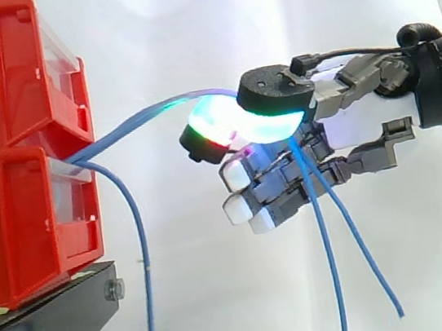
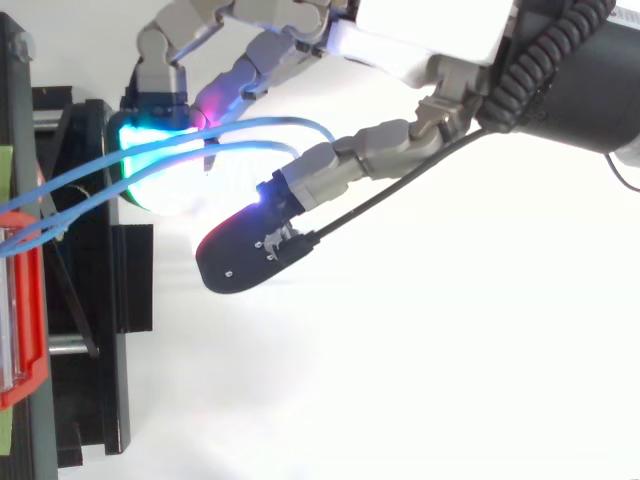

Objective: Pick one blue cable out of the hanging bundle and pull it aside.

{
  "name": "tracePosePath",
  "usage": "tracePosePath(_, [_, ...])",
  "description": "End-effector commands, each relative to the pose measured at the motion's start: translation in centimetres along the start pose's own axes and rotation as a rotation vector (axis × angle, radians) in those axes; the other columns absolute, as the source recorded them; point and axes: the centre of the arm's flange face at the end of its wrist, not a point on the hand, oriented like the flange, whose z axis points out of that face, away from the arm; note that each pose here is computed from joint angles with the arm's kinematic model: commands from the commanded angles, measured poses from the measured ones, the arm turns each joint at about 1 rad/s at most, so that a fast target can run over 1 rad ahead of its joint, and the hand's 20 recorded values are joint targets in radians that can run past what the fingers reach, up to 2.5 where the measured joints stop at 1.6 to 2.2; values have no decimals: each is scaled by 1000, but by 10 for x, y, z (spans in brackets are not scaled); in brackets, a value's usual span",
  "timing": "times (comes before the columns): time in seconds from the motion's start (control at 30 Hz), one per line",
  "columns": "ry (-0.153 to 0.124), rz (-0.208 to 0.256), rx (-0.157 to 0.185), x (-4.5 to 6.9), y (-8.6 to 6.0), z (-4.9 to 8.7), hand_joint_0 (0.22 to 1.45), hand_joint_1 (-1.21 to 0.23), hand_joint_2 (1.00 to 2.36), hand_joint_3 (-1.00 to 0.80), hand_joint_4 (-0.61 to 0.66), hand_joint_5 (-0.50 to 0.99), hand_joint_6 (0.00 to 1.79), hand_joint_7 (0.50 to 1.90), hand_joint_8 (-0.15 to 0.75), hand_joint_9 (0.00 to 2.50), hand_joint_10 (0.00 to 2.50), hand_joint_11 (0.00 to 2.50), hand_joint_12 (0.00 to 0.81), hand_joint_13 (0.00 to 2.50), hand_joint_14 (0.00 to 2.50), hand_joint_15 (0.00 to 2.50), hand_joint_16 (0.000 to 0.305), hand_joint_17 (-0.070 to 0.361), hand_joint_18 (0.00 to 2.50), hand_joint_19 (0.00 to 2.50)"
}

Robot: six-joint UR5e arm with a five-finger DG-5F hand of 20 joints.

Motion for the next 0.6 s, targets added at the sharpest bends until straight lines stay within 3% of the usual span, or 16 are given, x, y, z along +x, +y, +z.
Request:
tracePosePath(0.0, [1,-1,2,0,0,0,629,-940,1000,-500,-143,-120,945,827,141,929,17,536,211,771,18,421,28,64,604,308])
tracePosePath(0.07, [0,-1,4,-1,-1,0,551,-906,1000,-500,-80,-122,903,875,152,936,16,540,225,777,19,424,30,68,611,316])
tracePosePath(0.2, [1,-1,4,0,0,0,436,-780,1000,-500,-23,-118,889,807,186,959,15,522,273,805,16,422,40,90,653,329])
tracePosePath(0.23, [1,-1,4,0,0,0,419,-686,1000,-500,-5,-115,885,747,208,981,14,504,287,818,16,427,43,96,670,334])
tracePosePath(0.43, [1,-1,2,0,1,0,513,-418,1000,-500,-29,-99,835,869,188,1027,16,510,261,816,18,455,38,86,622,401])
tracePosePath(0.57, [-1,-1,3,-1,0,0,579,-467,1006,-419,-33,-101,834,938,183,1020,20,521,253,814,20,466,35,80,597,430])
